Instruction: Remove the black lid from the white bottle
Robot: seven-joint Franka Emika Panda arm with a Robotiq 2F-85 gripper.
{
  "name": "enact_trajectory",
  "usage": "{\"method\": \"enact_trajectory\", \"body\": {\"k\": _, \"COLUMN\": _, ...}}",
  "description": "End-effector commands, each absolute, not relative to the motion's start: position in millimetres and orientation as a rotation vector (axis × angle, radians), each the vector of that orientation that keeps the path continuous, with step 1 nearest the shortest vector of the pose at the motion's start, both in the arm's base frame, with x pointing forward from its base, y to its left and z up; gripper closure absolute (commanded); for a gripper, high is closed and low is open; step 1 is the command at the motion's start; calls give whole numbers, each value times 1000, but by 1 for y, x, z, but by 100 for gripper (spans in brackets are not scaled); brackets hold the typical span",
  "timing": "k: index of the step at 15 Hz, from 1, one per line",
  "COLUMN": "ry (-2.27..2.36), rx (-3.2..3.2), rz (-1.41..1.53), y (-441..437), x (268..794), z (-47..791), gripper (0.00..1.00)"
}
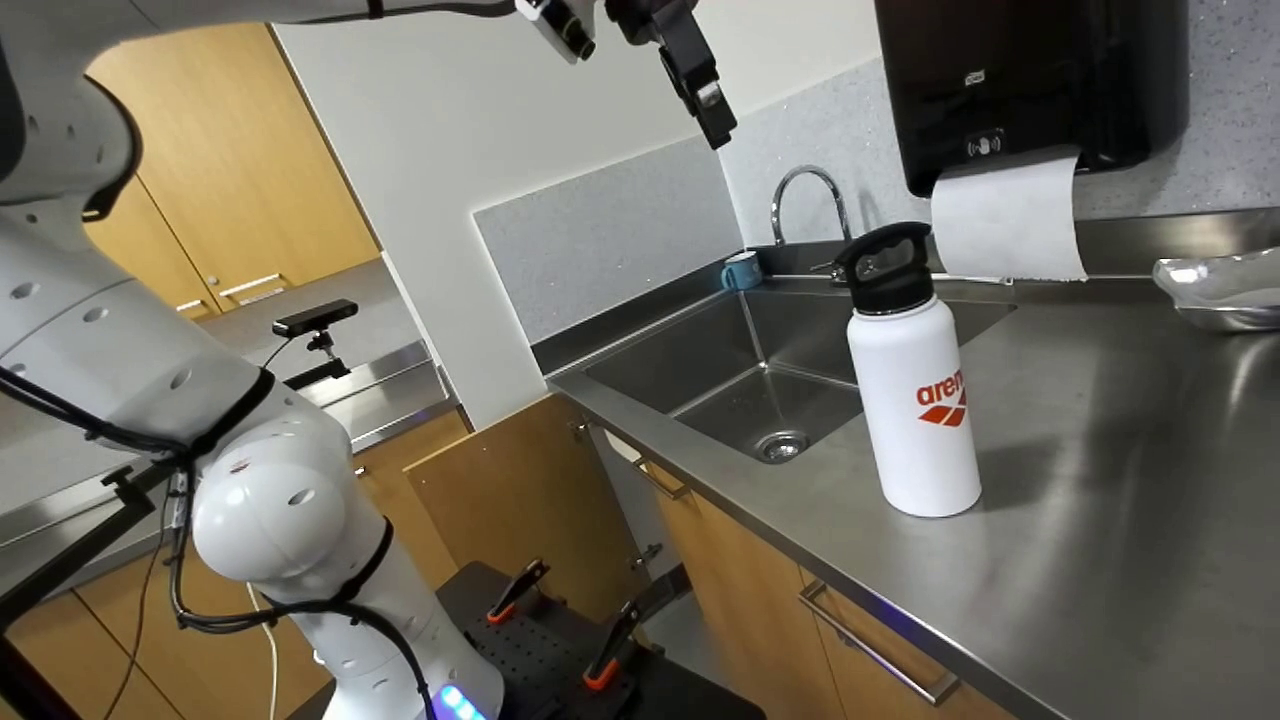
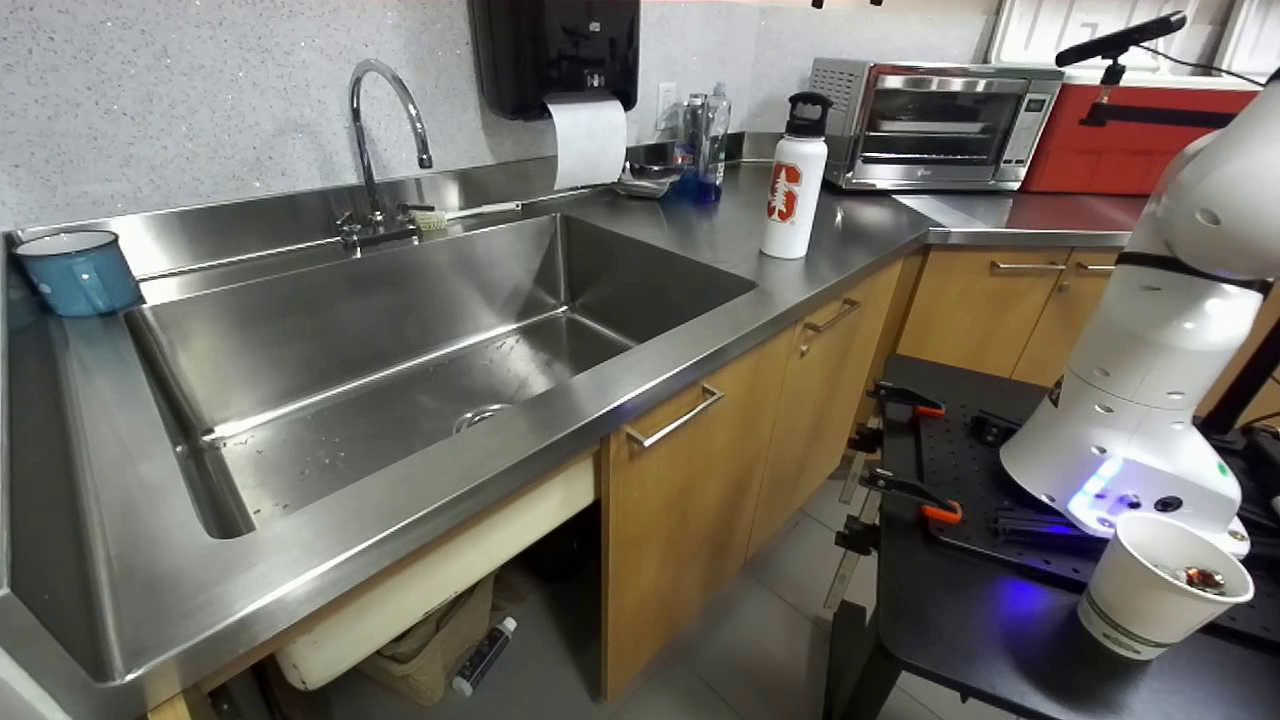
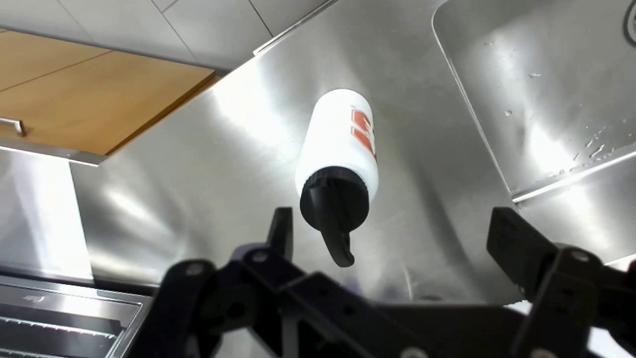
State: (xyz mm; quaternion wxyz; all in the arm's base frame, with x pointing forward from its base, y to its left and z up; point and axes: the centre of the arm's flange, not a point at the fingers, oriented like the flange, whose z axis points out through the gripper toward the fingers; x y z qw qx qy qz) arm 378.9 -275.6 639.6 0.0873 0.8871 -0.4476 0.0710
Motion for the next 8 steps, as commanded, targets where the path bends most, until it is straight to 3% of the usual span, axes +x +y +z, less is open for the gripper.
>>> {"method": "enact_trajectory", "body": {"k": 1, "ry": -1332, "rx": 2640, "rz": 205, "y": -277, "x": 380, "z": 637, "gripper": 0}}
{"method": "enact_trajectory", "body": {"k": 8, "ry": -1284, "rx": 2672, "rz": 167, "y": -309, "x": 380, "z": 635, "gripper": 0}}
